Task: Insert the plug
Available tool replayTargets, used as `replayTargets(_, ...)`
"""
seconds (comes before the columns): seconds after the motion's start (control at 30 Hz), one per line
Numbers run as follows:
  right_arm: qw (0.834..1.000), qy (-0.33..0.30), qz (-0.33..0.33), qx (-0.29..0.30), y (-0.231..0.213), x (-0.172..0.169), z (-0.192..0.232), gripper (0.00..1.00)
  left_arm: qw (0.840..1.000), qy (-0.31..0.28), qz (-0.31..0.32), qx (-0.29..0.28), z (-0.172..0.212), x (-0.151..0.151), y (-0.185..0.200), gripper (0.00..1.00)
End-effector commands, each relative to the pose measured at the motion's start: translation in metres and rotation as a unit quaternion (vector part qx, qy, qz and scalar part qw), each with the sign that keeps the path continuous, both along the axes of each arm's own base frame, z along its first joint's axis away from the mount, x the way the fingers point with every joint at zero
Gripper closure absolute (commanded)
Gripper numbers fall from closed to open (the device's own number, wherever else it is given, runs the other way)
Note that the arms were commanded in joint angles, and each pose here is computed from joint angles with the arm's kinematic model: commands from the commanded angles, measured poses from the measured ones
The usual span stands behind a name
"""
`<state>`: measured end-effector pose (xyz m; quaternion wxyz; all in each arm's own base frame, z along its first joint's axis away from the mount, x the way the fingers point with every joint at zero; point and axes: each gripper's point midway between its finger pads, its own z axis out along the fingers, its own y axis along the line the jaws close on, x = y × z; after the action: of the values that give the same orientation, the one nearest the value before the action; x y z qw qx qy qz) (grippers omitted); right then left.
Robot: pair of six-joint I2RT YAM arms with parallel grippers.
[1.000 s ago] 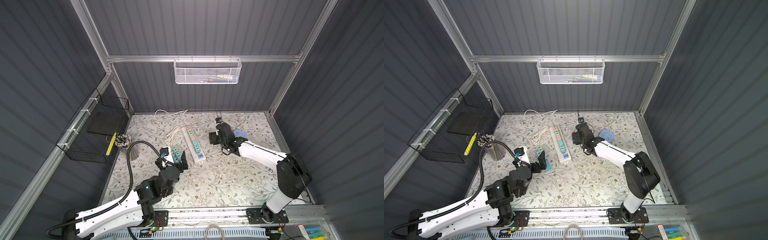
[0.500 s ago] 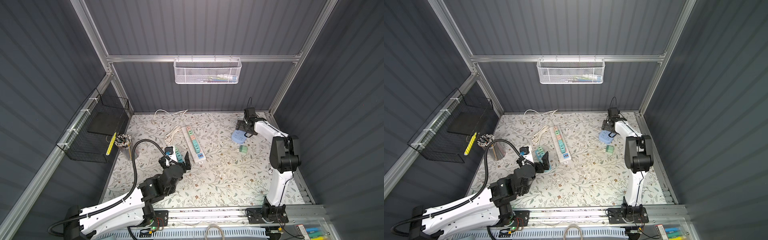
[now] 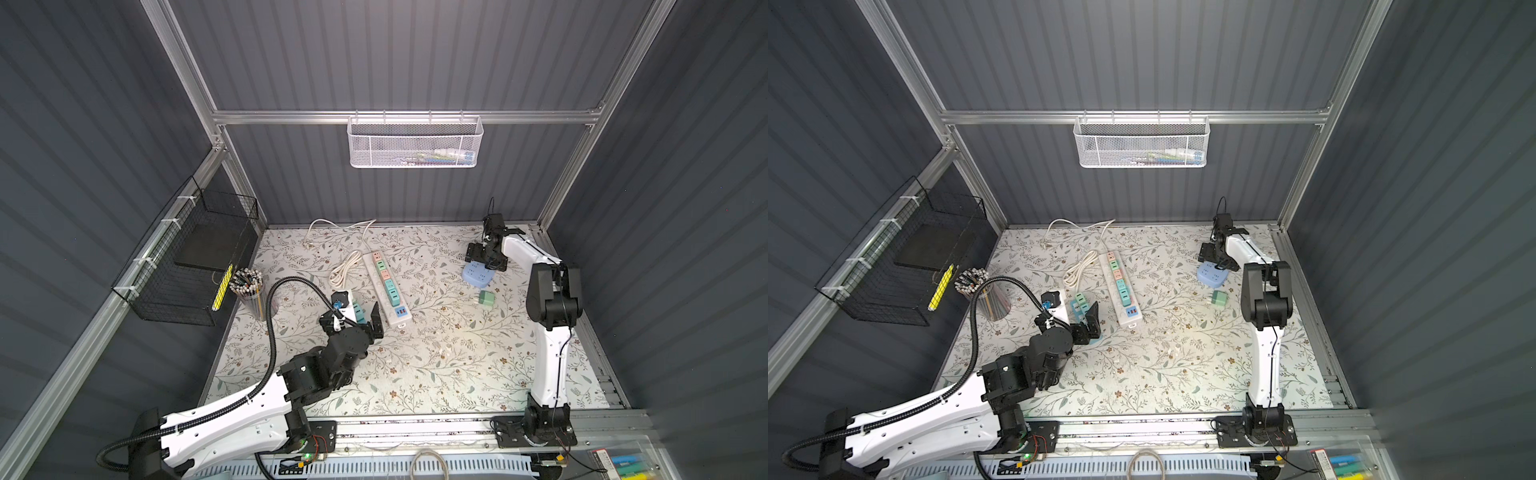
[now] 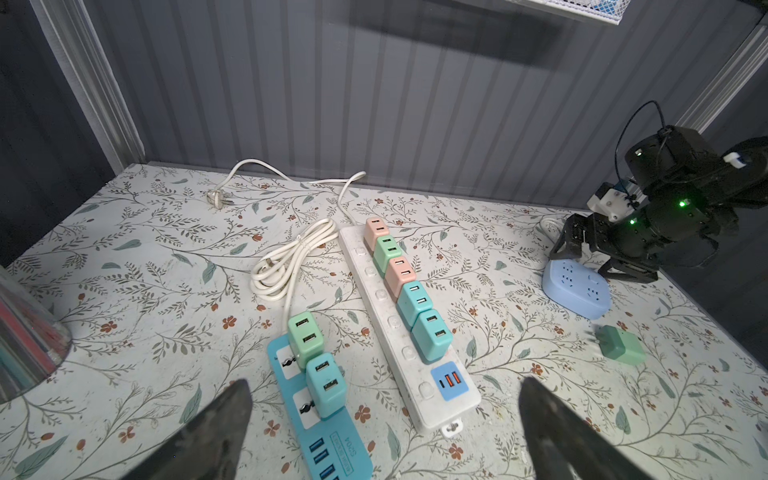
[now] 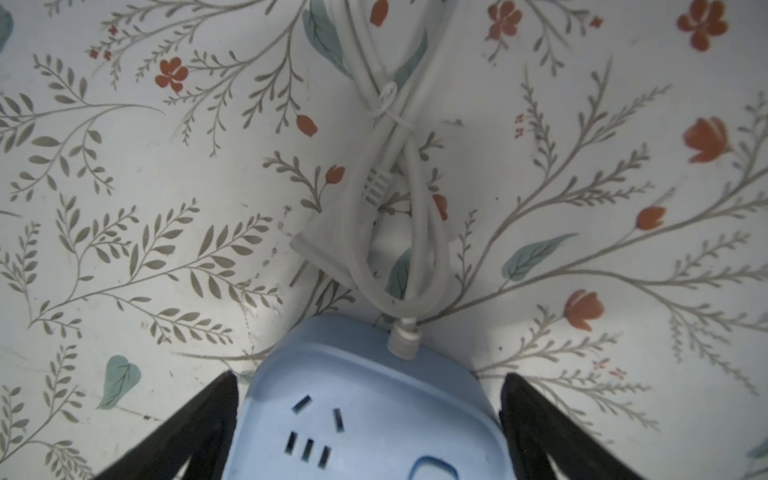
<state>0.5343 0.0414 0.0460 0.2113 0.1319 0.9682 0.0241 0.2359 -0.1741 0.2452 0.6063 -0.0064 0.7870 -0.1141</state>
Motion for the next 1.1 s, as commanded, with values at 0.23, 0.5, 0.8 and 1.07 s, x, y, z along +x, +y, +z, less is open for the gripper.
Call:
replayTargets(0.23,0.997,0.046,0.042,0.056,0.042,-0.025,-0.013,0.12,1.0,-0.011,0.017,-0.018,0.012,-0.003,0.016,0.0)
replayTargets(0.5,0.997,0.041,0.05,0.039,0.073,-0.047,-0.01,0.19,0.999,-0.01,0.018,-0.026,0.011,-0.005,0.021,0.0)
replayTargets(0.8,0.997,0.008,0.01,0.076,0.117,-0.103,-0.001,0.23,0.999,-0.01,0.017,-0.041,0.01,-0.008,0.026,0.01)
replayTargets(1.07,0.986,-0.01,-0.016,0.167,0.156,-0.144,0.01,0.21,0.998,0.003,0.014,-0.054,0.004,-0.01,0.025,0.01)
